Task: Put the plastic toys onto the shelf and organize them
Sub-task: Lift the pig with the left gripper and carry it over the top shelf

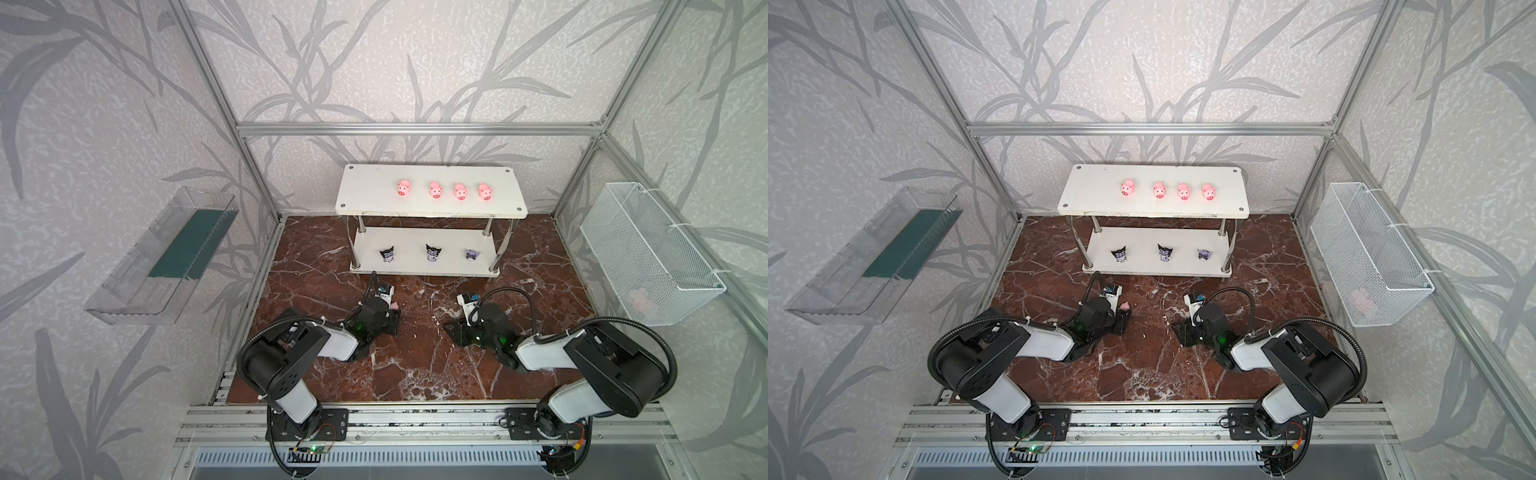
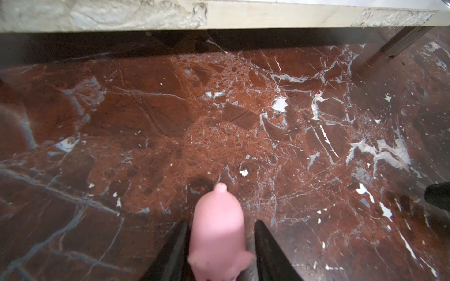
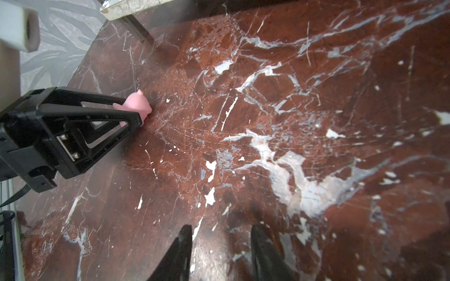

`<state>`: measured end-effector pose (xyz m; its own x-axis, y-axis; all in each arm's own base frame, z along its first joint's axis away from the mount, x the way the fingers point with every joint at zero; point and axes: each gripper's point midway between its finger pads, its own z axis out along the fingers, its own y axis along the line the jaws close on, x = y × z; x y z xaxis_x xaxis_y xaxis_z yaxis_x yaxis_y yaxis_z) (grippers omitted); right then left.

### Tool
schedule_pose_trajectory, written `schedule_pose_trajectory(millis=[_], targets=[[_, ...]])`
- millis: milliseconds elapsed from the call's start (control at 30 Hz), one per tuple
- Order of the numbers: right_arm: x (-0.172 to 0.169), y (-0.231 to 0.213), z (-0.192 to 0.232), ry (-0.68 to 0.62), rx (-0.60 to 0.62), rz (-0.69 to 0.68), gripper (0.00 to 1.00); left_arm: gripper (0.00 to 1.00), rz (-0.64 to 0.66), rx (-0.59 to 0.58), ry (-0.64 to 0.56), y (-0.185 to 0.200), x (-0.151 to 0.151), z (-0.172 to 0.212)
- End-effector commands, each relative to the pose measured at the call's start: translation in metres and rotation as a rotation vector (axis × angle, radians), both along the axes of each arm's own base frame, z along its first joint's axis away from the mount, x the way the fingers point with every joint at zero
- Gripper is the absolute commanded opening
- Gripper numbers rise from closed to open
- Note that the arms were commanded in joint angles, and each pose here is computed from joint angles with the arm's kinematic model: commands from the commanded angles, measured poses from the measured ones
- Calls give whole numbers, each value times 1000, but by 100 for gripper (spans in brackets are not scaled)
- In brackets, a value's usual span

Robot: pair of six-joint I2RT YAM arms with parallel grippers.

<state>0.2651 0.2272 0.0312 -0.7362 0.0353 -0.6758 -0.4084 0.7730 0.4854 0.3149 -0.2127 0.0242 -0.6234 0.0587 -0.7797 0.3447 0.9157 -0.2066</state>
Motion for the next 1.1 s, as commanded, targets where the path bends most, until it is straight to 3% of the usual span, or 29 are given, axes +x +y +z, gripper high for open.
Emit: schedule_pose_trajectory(millis=[0,267,533,867,1067], targets=[[2,-1,-2,3,15,-8,41,38,3,38,17,4,0,-8],[4,-1,-4,7,33,-16,40,31,-3,48,21,5,-1,-7],[6,-2,-7,19,32,-23,40,29,-15,36,9,2,0,44],[8,1,-11,41,48,-20,40,28,21,71,-26,22,-10,173],[8,2,-9,40,54,-16,40,32,65,71,-130,41,-17,268]])
